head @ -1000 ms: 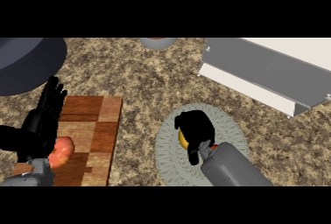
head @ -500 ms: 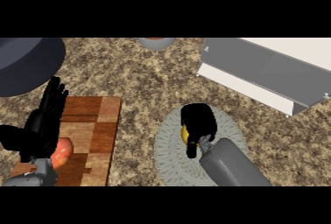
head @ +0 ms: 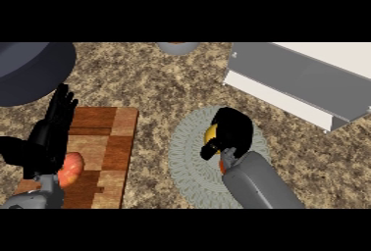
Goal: Pick the lemon from the placemat and place it in the tiered shelf
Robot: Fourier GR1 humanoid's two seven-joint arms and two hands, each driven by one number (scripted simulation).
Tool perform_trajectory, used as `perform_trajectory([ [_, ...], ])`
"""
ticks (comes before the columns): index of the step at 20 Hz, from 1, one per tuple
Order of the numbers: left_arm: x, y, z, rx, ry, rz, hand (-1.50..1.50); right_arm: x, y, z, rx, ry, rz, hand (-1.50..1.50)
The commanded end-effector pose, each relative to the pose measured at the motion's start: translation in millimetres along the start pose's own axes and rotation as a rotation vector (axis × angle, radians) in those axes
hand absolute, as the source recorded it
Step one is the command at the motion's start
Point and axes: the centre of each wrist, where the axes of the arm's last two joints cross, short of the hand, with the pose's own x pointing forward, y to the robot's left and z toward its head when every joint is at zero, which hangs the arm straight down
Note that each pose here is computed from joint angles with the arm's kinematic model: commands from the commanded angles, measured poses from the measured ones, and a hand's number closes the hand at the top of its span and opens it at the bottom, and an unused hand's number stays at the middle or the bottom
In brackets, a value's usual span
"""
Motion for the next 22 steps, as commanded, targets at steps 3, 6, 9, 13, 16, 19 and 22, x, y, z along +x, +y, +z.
perform_trajectory([
  [3,6.1,1.2,-3.7,0.004,-0.006,-0.013,0.0,38.4,-53.1,33.2,-0.155,0.066,-0.274,1.5],
  [6,0.4,2.5,-5.1,0.021,0.004,0.001,0.0,48.6,-86.0,46.9,-0.291,0.014,-0.41,1.5],
  [9,-8.2,4.5,6.9,-0.012,0.024,-0.002,0.0,55.8,-109.9,45.9,-0.429,0.064,-0.46,1.5],
  [13,-7.6,-4.1,3.5,0.023,0.015,-0.004,0.0,61.0,-139.8,50.8,-0.557,0.13,-0.441,1.5],
  [16,-5.5,8.7,1.5,0.043,0.009,-0.013,0.0,50.4,-150.0,55.1,-0.61,0.185,-0.39,1.5],
  [19,-1.4,-6.6,5.6,0.011,0.002,-0.017,0.0,45.3,-161.7,61.5,-0.626,0.198,-0.393,1.5],
  [22,1.5,9.7,9.1,0.004,0.019,-0.005,0.0,29.4,-171.5,44.2,-0.673,0.224,-0.405,1.5],
])
